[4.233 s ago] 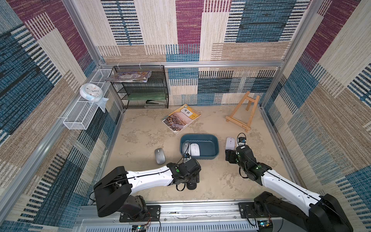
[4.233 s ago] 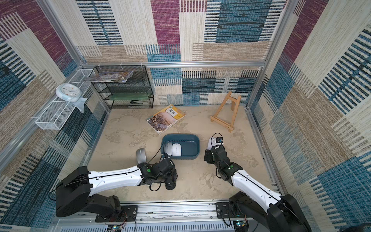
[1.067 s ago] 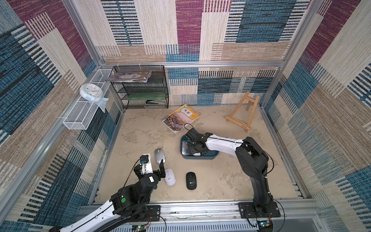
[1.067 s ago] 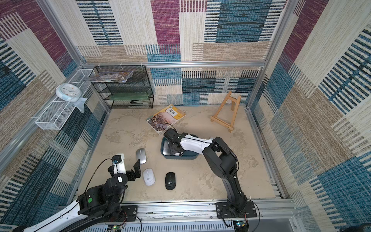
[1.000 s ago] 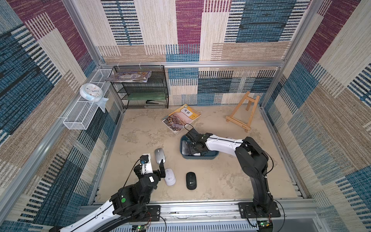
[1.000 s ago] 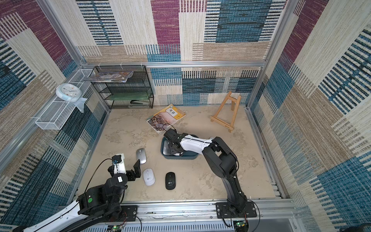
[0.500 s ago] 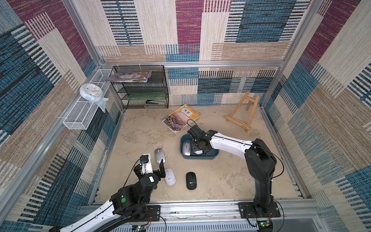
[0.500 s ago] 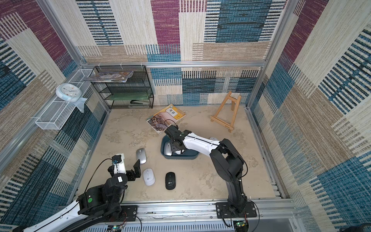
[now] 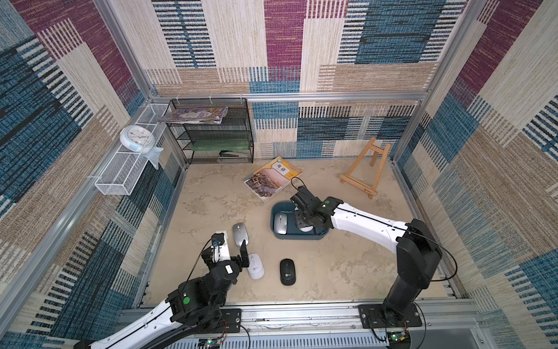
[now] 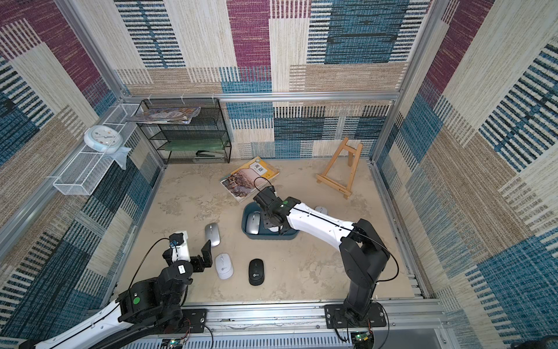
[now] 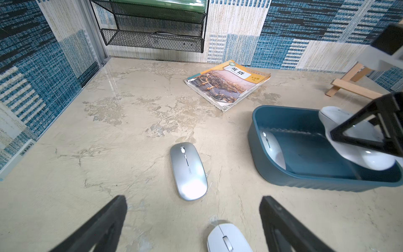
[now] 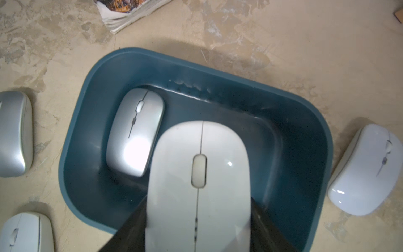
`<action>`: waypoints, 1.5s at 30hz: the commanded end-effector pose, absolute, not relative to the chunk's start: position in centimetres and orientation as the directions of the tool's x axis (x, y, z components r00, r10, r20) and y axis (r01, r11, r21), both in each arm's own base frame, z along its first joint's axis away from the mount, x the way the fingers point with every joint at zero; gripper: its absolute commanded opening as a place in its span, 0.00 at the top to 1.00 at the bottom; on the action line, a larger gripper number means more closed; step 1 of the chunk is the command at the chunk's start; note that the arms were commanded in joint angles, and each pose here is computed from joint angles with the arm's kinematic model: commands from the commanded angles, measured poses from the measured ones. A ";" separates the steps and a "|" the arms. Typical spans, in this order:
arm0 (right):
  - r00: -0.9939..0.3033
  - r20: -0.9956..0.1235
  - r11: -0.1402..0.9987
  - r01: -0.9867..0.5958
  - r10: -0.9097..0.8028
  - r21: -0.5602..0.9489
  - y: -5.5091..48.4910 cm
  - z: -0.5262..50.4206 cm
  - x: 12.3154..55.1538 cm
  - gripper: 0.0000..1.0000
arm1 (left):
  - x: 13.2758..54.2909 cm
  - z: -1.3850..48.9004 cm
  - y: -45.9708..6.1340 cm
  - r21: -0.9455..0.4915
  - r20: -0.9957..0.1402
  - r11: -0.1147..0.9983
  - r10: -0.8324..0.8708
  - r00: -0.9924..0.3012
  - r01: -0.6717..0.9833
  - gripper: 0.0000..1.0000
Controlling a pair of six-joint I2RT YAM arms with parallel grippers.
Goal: Take out the mouse from the storage box
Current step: Pick up the mouse from the storage box, then place the mouse at the center of the board.
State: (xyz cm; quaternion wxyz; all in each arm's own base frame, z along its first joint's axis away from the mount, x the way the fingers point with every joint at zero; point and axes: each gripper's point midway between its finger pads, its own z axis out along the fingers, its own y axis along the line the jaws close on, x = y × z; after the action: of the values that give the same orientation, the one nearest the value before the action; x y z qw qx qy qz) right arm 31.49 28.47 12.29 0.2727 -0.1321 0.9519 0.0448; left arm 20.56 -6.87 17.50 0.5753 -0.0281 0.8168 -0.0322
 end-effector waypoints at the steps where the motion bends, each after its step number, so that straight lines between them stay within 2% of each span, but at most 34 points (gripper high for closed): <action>1: -0.812 -0.542 0.963 -0.270 -0.218 0.018 27.7 12.6 30.0 0.56 | 20.7 17.8 -7.0 -0.087 -0.941 0.996 -0.085 -0.329 -0.010 0.01; 14: -0.850 -0.510 0.946 -0.263 -0.134 0.189 25.1 10.9 21.5 0.58 | 21.1 17.5 -7.5 -0.058 -0.937 0.998 -0.060 -0.345 -0.016 0.01; 19: -0.860 -0.491 0.945 -0.263 -0.138 0.195 24.2 9.4 19.6 0.58 | 21.2 17.4 -7.5 -0.042 -0.934 0.999 -0.049 -0.353 -0.028 0.01; 25: -0.863 -0.479 0.959 -0.250 -0.160 0.130 22.8 7.8 19.4 0.58 | 21.3 17.3 -7.6 -0.033 -0.933 0.999 -0.042 -0.357 -0.032 0.01; 45: -0.892 -0.422 0.966 -0.230 -0.161 0.117 22.6 3.7 18.7 0.55 | 21.6 17.0 -7.9 -0.008 -0.928 0.999 -0.020 -0.373 -0.035 0.01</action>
State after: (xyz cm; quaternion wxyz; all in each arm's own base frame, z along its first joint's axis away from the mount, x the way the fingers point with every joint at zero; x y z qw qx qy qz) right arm 18.31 22.32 3.44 0.1991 -0.1072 0.9709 0.0786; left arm 21.31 -7.88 16.24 0.5479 -0.0021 0.8364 0.0131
